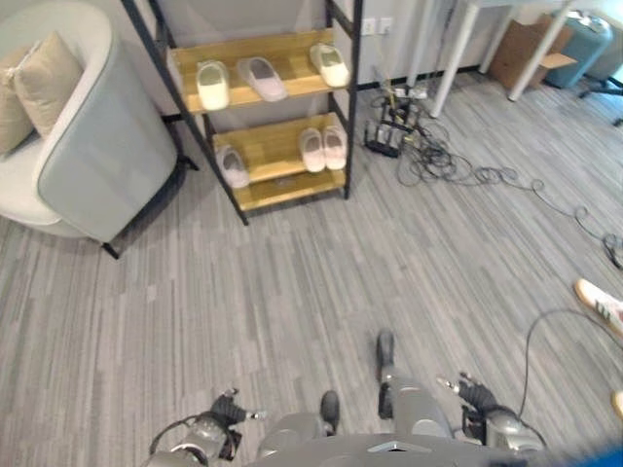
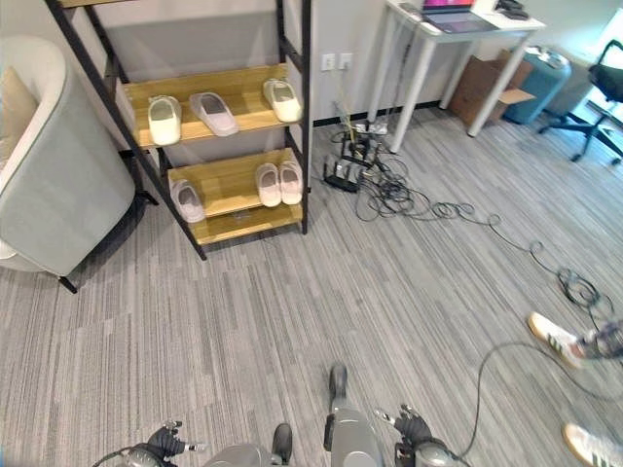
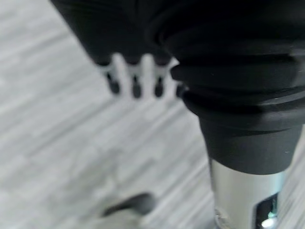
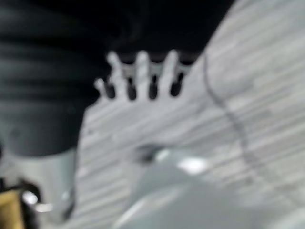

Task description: Arrange the slippers neatly on the shoe rack.

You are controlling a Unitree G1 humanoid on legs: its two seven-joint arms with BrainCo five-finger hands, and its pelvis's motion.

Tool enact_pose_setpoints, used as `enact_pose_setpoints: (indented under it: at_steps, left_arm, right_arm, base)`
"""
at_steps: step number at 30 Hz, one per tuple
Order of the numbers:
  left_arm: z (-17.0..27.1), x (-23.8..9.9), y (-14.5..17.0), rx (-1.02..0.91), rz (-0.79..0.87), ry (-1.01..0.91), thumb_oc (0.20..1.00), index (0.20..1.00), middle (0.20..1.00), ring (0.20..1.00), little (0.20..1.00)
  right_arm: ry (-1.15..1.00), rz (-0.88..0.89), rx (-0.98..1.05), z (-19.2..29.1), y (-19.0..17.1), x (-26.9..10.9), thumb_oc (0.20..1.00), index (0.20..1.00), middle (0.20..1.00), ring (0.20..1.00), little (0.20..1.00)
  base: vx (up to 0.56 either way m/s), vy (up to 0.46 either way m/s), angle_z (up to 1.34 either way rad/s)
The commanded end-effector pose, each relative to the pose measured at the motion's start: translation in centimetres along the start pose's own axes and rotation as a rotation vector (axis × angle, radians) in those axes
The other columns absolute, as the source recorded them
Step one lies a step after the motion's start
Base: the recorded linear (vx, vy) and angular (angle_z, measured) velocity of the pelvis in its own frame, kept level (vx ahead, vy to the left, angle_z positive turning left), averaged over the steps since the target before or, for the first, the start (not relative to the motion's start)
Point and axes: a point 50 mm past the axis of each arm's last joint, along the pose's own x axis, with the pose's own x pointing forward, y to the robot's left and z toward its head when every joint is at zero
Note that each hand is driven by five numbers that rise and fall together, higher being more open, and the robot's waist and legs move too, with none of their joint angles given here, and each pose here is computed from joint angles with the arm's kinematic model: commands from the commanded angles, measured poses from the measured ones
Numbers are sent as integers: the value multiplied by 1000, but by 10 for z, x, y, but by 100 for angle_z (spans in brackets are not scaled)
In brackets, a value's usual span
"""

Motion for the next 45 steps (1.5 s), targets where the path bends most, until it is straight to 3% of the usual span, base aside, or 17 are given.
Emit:
enact_pose_setpoints:
  at_steps: [1,2,5,11,17,20,32,36,39,45]
  left_arm:
    - [-11,-3,-12,-33,-34,14,1000,1000,1000,1000,1000]
    - [-13,-3,-13,-44,-41,36,1000,1000,1000,1000,1000]
    - [-7,-2,-10,-113,-21,20,1000,1000,1000,1000,1000]
    - [-12,-3,-8,-126,-15,25,1000,1000,1000,1000,1000]
    - [-56,-13,-7,-140,-7,199,1000,1000,1000,1000,1000]
    - [-82,-22,-3,-170,-2,287,1000,1000,1000,1000,1000]
    - [-34,-7,18,-159,71,96,1000,1000,1000,1000,1000]
    - [-25,-5,12,-106,62,58,1000,1000,1000,1000,1000]
    - [-14,-6,-3,126,-12,-47,1000,1000,1000,1000,1000]
    - [-33,-9,-12,34,-23,49,1000,1000,1000,1000,1000]
  right_arm:
    - [-61,-40,-38,26,-16,3,1000,1000,1000,1000,1000]
    - [-69,-53,1,30,-35,1,1000,1000,1000,1000,1000]
    - [-70,-80,30,16,-41,-3,1000,1000,1000,1000,1000]
    - [-271,-65,-35,71,-34,-3,1000,1000,1000,1000,1000]
    - [-365,11,-99,90,-19,-7,1000,1000,1000,1000,1000]
    - [-309,76,-8,66,-13,-8,1000,1000,1000,1000,1000]
    - [-296,12,-6,67,-20,-6,1000,1000,1000,1000,1000]
    - [-266,63,146,55,-12,-5,1000,1000,1000,1000,1000]
    - [-281,36,130,50,-20,-9,1000,1000,1000,1000,1000]
    - [-403,155,230,74,-4,-15,1000,1000,1000,1000,1000]
  base:
    - [498,-202,101]
    - [507,-248,124]
    - [298,-185,113]
    - [497,31,27]
    - [490,184,-12]
    - [562,316,-54]
    - [232,48,-2]
    - [145,-108,27]
    - [127,-107,26]
    - [39,-30,5]
